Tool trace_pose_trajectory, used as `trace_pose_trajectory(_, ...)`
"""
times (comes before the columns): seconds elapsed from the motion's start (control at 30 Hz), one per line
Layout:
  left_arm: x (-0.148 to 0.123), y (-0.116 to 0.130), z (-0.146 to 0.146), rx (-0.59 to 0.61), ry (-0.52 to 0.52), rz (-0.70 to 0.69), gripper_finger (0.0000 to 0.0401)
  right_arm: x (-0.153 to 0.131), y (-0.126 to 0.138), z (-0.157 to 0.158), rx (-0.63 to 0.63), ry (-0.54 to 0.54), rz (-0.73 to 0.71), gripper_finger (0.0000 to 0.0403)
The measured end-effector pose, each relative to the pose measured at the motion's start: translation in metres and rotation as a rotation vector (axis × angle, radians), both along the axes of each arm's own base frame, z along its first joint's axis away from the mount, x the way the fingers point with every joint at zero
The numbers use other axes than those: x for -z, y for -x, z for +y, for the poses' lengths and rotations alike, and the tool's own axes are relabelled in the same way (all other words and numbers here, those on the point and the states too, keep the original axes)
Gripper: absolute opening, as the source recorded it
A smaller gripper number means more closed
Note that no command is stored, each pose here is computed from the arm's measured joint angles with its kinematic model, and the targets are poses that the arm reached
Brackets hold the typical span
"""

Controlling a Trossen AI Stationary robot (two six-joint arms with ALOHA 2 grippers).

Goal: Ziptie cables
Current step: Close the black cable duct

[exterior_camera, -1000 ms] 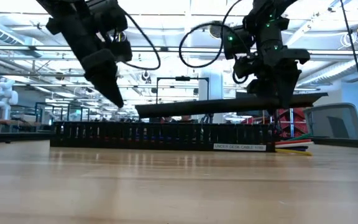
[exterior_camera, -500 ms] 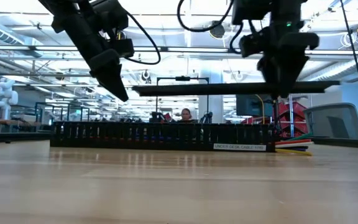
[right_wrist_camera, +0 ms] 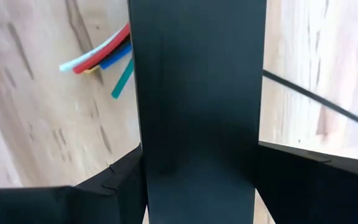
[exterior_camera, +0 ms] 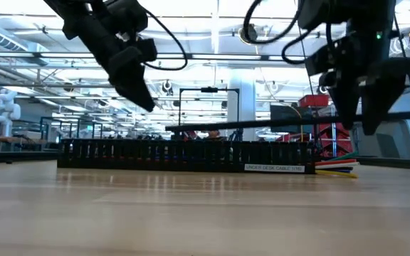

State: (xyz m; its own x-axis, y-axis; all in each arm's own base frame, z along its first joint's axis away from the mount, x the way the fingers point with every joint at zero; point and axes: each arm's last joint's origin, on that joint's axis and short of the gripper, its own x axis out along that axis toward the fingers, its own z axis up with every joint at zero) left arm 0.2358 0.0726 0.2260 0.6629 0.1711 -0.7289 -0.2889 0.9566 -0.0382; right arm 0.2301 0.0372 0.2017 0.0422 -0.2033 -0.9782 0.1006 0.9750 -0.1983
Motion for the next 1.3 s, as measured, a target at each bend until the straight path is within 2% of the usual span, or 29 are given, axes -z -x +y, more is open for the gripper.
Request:
trace_pose_trajectory(0.07,-0.007,-0.003,0.0,0.011,0.016,-0.031,0.0216,0.006,0.001,0.0,0.006,-0.001,-0.01,0.0235)
trace_pose_trajectory(0.4,-0.039,-0.014,0.003,0.017,-0.033,-0.143,0.0216,0.029,0.004,-0.002,0.025,0.008,-0.07,0.0235)
trace_pose_trajectory(0.67,-0.04,-0.014,0.003,0.014,-0.036,-0.145,0.0216,0.029,0.003,-0.002,-0.01,0.018,-0.08,0.0235)
trace_pose_trajectory(1.03,-0.042,-0.018,-0.004,0.048,-0.036,-0.174,0.0216,0.041,0.005,-0.009,0.027,-0.017,-0.092,0.0235)
trace_pose_trajectory(1.3,-0.042,-0.019,-0.006,0.058,-0.035,-0.173,0.0216,0.041,0.003,-0.009,-0.017,-0.014,-0.112,0.0235)
